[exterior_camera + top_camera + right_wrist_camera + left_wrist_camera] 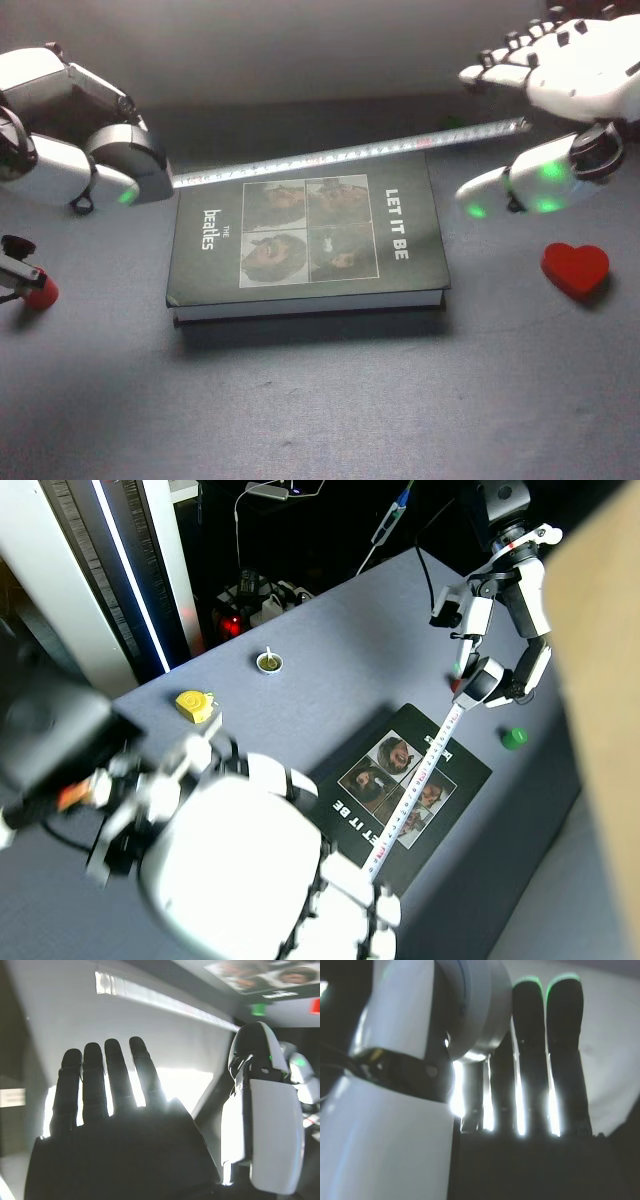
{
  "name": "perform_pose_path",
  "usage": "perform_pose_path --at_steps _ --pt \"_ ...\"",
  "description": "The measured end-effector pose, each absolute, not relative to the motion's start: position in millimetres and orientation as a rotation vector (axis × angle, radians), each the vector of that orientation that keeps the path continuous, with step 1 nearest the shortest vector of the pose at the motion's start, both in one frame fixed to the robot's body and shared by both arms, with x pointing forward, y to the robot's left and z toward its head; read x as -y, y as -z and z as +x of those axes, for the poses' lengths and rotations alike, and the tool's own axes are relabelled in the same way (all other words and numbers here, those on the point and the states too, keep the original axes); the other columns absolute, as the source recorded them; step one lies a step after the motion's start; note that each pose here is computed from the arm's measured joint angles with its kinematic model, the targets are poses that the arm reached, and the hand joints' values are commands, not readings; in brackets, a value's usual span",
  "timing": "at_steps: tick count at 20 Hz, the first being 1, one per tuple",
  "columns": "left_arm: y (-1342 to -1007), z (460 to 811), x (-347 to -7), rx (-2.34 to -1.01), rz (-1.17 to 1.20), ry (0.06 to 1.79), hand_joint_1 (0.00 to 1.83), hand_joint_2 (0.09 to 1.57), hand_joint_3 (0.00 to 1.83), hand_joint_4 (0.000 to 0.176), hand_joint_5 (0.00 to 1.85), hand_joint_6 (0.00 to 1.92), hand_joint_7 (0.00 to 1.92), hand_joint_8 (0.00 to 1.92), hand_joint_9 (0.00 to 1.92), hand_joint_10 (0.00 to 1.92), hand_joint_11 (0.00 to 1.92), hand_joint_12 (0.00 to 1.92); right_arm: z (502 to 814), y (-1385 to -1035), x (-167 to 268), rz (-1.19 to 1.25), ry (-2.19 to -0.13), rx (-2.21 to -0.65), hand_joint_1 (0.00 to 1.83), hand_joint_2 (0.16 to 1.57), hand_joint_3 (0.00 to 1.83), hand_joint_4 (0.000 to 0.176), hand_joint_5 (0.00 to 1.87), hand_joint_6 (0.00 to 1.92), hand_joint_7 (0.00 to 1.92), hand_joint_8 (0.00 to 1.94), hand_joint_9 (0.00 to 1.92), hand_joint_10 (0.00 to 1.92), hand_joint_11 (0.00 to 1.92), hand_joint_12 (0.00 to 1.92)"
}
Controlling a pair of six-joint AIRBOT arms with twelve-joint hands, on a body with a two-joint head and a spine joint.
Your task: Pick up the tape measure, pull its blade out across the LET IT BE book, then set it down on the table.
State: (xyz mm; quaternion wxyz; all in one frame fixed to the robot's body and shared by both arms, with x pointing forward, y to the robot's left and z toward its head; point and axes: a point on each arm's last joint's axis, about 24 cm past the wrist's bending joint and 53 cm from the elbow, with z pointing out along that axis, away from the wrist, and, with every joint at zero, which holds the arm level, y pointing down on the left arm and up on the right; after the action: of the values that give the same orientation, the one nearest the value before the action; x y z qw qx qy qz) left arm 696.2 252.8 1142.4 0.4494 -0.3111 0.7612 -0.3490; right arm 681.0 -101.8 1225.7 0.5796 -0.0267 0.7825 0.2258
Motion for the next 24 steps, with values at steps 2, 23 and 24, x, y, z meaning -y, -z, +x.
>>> perform_pose_path --at_steps 2,23,24 --pt "-1133.4 693.9 -254.5 -1.937 -0.725 0.838 1.36 1.15 0.0 0.0 0.81 1.09 0.94 1.03 0.88 1.39 0.75 1.39 670.1 -1231.9 91.8 -0.079 -0.548 -1.809 0.06 0.99 0.0 0.027 0.0 0.0 0.0 0.0 0.0 0.0 0.02 0.01" --pt "-1102.9 703.1 -302.8 -1.994 -0.754 0.7 1.36 1.16 0.0 0.0 0.76 1.09 0.93 1.09 0.88 1.41 0.74 1.38 641.3 -1246.2 78.2 -0.058 -0.648 -1.682 0.05 1.03 0.01 0.026 0.0 0.0 0.0 0.0 0.0 0.0 0.04 0.03" --pt "-1102.2 703.3 -305.0 -1.998 -0.745 0.69 1.36 1.16 0.0 0.0 0.76 1.09 0.93 1.09 0.88 1.41 0.74 1.39 640.9 -1247.3 77.6 -0.063 -0.647 -1.677 0.05 1.04 0.01 0.026 0.0 0.0 0.0 0.0 0.0 0.0 0.04 0.03"
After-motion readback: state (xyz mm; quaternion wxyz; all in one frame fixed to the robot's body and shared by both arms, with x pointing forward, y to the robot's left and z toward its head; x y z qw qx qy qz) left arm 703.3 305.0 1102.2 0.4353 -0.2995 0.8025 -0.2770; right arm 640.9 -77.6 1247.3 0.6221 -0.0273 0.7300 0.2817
